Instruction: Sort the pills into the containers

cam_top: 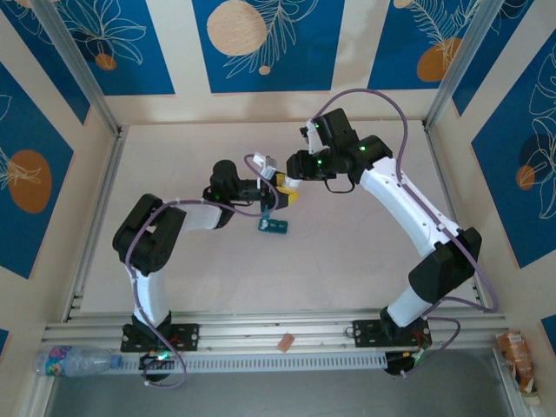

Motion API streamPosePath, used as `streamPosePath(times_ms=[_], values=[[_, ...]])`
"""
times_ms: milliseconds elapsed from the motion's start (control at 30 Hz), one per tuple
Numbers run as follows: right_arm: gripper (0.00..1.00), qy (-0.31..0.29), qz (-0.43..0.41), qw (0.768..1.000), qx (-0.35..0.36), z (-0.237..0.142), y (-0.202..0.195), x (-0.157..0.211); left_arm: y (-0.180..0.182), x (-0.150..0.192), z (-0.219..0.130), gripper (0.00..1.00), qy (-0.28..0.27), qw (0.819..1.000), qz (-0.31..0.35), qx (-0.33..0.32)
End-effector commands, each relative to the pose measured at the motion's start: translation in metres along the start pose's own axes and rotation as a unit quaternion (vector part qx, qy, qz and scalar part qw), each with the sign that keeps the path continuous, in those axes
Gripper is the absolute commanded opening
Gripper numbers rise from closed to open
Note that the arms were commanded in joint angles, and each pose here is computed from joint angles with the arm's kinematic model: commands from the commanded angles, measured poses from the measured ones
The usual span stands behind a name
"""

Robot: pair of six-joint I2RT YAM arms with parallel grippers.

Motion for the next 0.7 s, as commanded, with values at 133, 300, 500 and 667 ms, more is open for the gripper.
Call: streamPosePath(times_ms=[133, 300, 500, 667], values=[[0.42, 0.061, 0.029, 0.998, 0.021, 0.011, -0.005, 0.026, -0.002, -0.044, 0.001, 0.0, -0.05, 0.996, 0.076, -0.005], [0.51, 0.048, 0.016, 0.999, 0.002, -0.004, 0.001, 0.012, -0.002, -0.043, 0.0, 0.0, -0.049, 0.996, 0.076, -0.005], [0.73, 0.007, -0.005, 1.0, -0.028, -0.046, 0.008, -0.01, -0.004, -0.041, 0.0, 0.0, -0.046, 0.996, 0.074, -0.004], [0.8, -0.024, -0.073, 0.994, -0.078, -0.069, 0.015, -0.018, -0.005, -0.041, -0.001, 0.0, -0.045, 0.996, 0.075, -0.006]])
Point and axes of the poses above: each hand's point on the last joint's axis, 136 mm out from that joint toward the fingers, its own z axis out along the fingers, its own y axis along the line the jaws close on, x = y × z, the point moved 3 cm from there along -z, back along the fingers, and after that the axes turned 11 degrees about z, right-handed, at the moved point
